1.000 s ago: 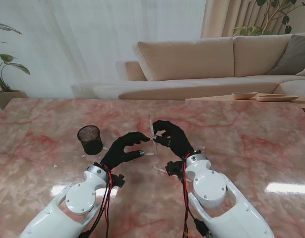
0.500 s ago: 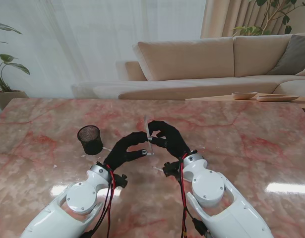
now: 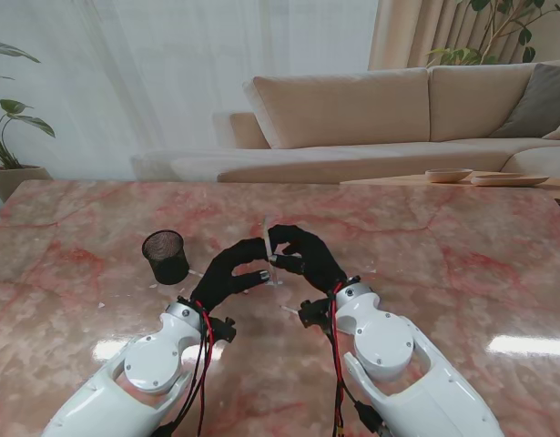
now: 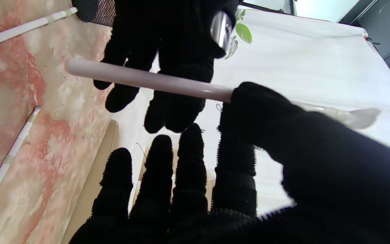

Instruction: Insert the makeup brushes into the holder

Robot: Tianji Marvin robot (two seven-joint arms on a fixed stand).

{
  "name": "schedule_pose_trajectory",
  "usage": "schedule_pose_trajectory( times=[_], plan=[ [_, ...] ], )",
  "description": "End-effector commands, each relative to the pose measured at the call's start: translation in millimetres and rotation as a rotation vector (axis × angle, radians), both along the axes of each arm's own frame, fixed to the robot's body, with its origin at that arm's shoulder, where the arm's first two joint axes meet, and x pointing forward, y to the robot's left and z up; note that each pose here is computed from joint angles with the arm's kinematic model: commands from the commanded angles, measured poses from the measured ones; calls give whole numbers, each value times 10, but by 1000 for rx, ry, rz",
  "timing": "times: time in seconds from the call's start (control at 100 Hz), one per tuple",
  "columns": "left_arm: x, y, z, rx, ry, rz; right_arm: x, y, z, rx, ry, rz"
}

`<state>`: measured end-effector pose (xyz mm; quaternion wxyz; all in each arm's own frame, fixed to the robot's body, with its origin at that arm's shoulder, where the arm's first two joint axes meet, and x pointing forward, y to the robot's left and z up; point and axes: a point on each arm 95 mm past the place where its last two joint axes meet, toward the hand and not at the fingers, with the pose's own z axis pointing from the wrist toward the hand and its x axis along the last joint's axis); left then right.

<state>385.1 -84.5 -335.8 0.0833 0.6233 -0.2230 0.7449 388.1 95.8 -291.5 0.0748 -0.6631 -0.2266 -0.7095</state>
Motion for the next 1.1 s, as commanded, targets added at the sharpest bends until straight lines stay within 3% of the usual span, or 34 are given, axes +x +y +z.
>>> schedule_pose_trajectory(
  times=[0.0,0.21,1.09],
  plan=[
    [-31,-24,-12,-4,4,-18,-21,20,-52,3,20,18],
    [-36,-31,-12,-13,5,-31,-18,30,-58,7,25,29],
    [-28,-26,-1,3,-22,30,-20,3,-68,-6,23,72]
  ],
)
